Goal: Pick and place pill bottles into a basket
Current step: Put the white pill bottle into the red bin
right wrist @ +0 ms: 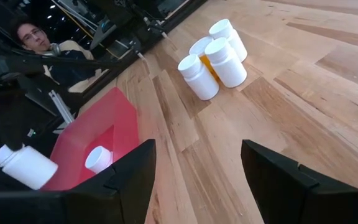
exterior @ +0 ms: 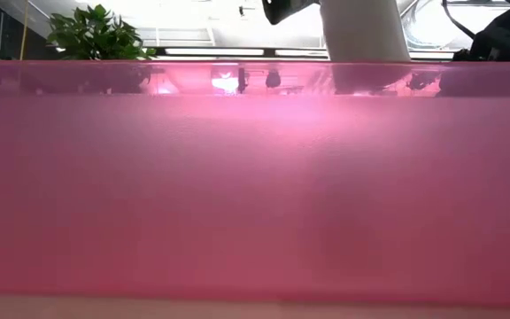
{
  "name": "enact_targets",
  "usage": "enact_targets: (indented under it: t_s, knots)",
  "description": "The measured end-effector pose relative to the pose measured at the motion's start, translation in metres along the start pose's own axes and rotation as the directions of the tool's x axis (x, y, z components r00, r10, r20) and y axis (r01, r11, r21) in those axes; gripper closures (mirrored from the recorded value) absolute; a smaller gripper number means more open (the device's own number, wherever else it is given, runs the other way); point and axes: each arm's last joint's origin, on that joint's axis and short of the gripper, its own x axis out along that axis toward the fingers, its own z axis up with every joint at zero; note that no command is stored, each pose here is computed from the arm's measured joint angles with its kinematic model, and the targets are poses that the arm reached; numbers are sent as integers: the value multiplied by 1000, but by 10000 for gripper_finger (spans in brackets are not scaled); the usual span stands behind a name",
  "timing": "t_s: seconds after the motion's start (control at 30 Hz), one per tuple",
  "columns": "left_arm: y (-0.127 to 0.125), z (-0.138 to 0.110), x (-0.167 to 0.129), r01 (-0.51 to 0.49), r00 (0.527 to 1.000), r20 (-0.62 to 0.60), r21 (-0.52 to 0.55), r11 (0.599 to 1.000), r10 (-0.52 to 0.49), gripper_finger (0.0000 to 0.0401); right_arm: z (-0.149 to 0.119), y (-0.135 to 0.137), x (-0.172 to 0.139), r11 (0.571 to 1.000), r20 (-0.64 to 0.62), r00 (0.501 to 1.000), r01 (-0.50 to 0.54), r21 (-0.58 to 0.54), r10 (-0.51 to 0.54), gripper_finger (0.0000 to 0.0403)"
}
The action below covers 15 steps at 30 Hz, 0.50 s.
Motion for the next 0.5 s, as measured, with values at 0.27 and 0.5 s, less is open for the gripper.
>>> enact_targets:
  t_s: [0.27,0.5]
  knots:
    - [4,-9,22,-31,996,-79,-4,999,31,218,0,0,0,1000,-6,1000,-6,-10,6,176]
    - [5,-6,36,-31,999,-45,-7,999,31,218,-1,0,1,999,-35,999,-24,-23,23,176]
